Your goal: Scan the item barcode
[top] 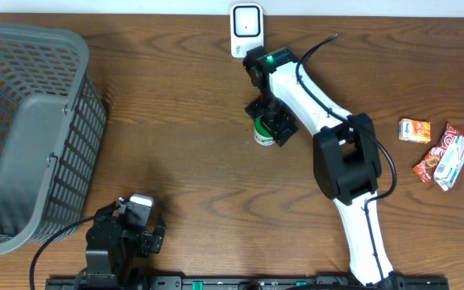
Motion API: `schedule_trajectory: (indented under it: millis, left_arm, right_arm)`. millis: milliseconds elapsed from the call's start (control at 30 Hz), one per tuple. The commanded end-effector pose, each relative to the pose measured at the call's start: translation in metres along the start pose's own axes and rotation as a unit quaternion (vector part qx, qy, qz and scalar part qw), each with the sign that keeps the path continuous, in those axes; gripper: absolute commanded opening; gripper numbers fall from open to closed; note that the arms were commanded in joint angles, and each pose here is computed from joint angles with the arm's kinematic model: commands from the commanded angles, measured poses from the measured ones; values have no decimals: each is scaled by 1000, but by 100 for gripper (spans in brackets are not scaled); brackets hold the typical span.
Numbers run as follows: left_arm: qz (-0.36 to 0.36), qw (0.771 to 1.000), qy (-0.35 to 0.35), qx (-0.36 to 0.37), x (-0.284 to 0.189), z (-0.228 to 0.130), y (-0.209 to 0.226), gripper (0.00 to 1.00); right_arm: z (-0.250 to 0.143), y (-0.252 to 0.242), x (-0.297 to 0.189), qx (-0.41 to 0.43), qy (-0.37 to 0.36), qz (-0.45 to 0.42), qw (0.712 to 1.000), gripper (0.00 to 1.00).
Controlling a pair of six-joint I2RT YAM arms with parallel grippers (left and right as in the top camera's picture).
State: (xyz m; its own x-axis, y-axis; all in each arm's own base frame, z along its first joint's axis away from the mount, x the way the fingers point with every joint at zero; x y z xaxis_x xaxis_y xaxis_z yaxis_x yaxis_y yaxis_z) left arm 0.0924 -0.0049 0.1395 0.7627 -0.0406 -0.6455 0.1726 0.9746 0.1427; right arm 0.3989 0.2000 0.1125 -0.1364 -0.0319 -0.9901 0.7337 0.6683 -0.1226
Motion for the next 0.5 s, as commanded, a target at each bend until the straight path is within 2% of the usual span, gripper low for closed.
schedule_trajectory:
  millis: [0,200,300,467]
  left_arm:
    - [-7,1000,27,-1,3,-10,-2,98]
    - [-7,1000,27,-1,3,-10,-2,98]
    - [-7,1000,27,-1,3,-10,-2,98]
    - [-7,1000,27,-1,3,-10,-2,98]
  right_arm:
    - [-2,-4,8,9,11,-2,1000,84]
    - [-4,-5,10,-29,19,-2,999,74]
    - [-5,-4,10,-70,37,6,997,65]
    - [-4,-3,7,-129,62,25,989,58]
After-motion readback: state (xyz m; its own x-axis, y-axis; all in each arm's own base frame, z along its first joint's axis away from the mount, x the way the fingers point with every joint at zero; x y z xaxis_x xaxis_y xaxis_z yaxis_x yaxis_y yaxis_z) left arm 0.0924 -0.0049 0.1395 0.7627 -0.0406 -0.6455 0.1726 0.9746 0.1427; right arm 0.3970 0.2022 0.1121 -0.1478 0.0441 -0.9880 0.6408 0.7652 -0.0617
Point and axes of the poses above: each gripper's point midway between its finger pads, its own x axis out along the fingers, its own y axis along the line the jaws close on, z = x × y, the point moved 10 cm from there along -x, back along the fingers, and after that the axes turned 5 degrees about -x, right-handed, at the moved point
